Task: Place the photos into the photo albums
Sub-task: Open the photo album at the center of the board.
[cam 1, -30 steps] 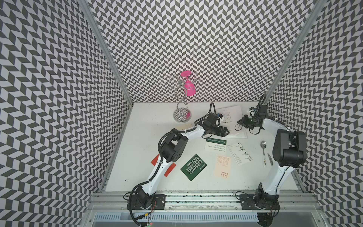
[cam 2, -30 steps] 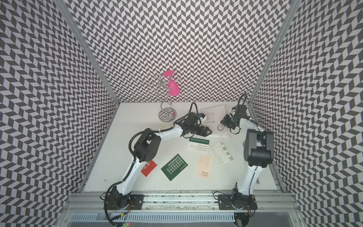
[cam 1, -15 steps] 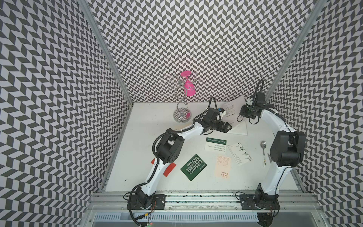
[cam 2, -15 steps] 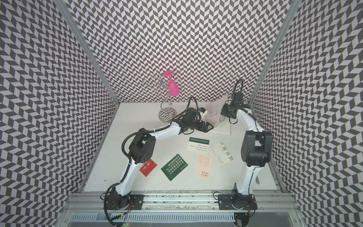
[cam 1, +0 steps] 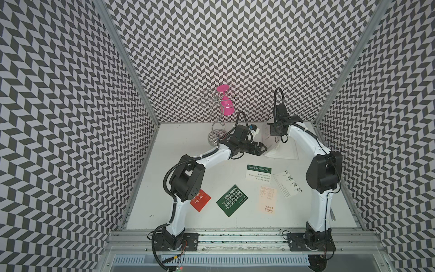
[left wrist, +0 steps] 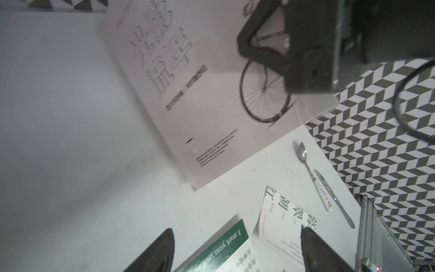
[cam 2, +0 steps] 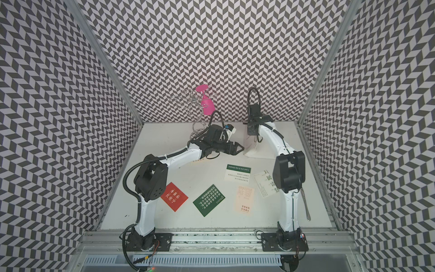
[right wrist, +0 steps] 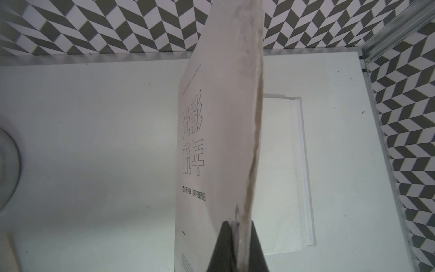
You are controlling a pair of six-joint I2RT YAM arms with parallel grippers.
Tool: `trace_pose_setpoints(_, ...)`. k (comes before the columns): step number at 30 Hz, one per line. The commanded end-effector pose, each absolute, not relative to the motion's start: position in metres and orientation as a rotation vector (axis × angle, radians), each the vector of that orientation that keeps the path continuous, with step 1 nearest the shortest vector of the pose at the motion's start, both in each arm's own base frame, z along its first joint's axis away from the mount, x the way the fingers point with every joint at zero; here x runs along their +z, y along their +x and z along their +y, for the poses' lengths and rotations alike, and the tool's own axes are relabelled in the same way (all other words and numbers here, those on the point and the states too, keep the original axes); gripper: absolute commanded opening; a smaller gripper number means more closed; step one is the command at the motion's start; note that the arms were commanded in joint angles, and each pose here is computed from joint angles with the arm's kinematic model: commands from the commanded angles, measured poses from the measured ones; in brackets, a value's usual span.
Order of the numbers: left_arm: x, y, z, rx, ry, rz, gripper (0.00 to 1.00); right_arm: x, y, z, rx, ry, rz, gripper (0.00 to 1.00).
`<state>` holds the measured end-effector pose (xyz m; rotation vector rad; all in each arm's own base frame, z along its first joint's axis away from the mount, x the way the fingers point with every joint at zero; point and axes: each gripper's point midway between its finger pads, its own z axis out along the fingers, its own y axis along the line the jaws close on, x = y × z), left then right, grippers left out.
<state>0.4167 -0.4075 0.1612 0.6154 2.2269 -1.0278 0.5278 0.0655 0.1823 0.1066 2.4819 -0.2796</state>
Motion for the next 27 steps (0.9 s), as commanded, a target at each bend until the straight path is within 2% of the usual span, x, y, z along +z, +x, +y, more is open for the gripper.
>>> trace_pose_setpoints(1, 0.176, 0.422, -0.385, -0.983, 0.594, 2.192, 0.84, 0.200, 0.523, 0.014, -0.605, 0.137, 2.431, 0.00)
trace_pose_setpoints(7, 0.181, 0.421, -0.372, -0.978, 0.589, 2.182, 0.84, 0.214, 0.520, 0.016, -0.657, 0.099, 2.407, 0.00)
trace_pose_setpoints(13, 0.180, 0.422, -0.366, -0.981, 0.578, 2.193, 0.85, 0.176, 0.512, 0.085, -0.509, -0.078, 2.496, 0.00)
trace_pose_setpoints(16, 0.181, 0.423, -0.364, -0.988, 0.574, 2.190, 0.85, 0.153, 0.507, 0.117, -0.422, -0.149, 2.549, 0.03)
trace_pose_setpoints(21, 0.186, 0.430, -0.351, -0.944, 0.553, 2.182, 0.85, 0.130, 0.501, 0.152, -0.170, -0.166, 2.613, 0.12)
trace_pose_setpoints(25, 0.193, 0.439, -0.336, -0.866, 0.531, 2.169, 0.85, 0.130, 0.500, 0.173, 0.012, -0.163, 2.608, 0.23)
trace_pose_setpoints(27, 0.196, 0.442, -0.331, -0.847, 0.520, 2.166, 0.86, 0.130, 0.500, 0.181, 0.067, -0.169, 2.610, 0.33)
